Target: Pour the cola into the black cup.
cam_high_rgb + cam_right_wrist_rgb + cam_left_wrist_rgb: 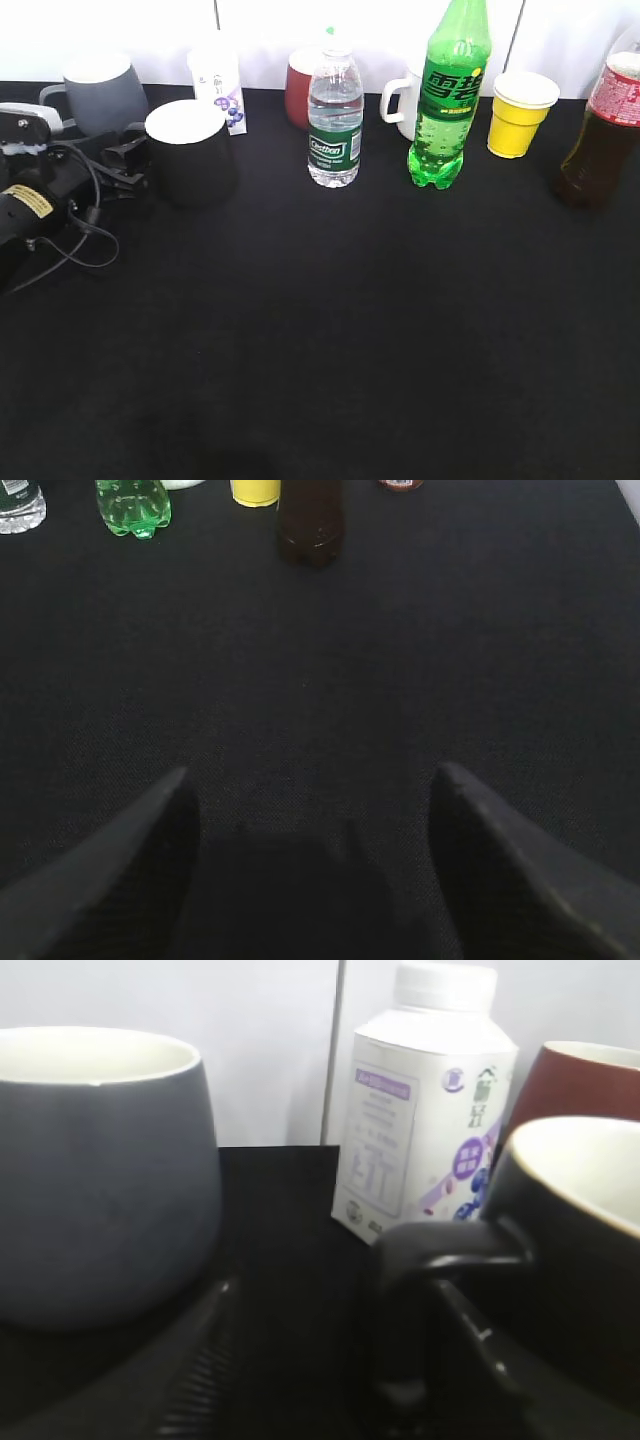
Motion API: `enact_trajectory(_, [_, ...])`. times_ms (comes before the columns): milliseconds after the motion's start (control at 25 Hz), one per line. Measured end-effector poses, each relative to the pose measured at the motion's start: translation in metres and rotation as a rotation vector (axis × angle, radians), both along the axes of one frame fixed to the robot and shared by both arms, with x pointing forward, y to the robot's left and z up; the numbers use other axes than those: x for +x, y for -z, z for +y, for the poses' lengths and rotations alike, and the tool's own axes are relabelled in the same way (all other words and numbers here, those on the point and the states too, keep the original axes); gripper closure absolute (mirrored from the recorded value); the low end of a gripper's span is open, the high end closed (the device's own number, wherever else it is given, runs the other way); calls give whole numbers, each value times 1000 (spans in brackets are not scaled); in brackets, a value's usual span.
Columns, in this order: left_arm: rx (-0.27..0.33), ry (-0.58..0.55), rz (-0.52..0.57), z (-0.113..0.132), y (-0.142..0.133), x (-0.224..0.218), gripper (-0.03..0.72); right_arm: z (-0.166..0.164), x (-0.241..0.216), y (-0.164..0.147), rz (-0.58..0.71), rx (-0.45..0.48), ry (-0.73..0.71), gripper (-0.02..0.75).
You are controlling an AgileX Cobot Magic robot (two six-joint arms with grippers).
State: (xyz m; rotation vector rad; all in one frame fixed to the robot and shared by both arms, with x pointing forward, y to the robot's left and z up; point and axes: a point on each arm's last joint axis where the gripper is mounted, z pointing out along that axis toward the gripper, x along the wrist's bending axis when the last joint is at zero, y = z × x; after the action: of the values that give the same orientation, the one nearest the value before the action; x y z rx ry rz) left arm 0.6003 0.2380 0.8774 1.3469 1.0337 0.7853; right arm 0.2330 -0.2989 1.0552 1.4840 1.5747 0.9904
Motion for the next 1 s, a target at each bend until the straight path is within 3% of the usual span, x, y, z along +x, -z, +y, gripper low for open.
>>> enact_trajectory(440, [-19, -9, -25, -1, 11, 13, 281, 0, 0, 0, 0, 0, 0, 191])
enact_trajectory(520, [-17, 2, -26, -2, 11, 13, 363, 0, 0, 0, 0, 0, 0, 191])
enact_trajectory(600, [-15, 27, -31, -5, 10, 12, 595, 0, 0, 0, 0, 0, 0, 191])
enact_trajectory(640, [-18, 26, -38, -5, 9, 13, 631, 0, 0, 0, 0, 0, 0, 191])
enact_trajectory(800, [-4, 58, -35, -7, 6, 12, 631, 0, 0, 0, 0, 0, 0, 191])
enact_trajectory(920, [-10, 133, 39, -12, -9, -1, 631, 0, 0, -3, -21, 1, 0, 191])
enact_trajectory(1000, [19, 171, 33, -13, -30, -17, 631, 0, 1, -22, -186, 9, 0, 191])
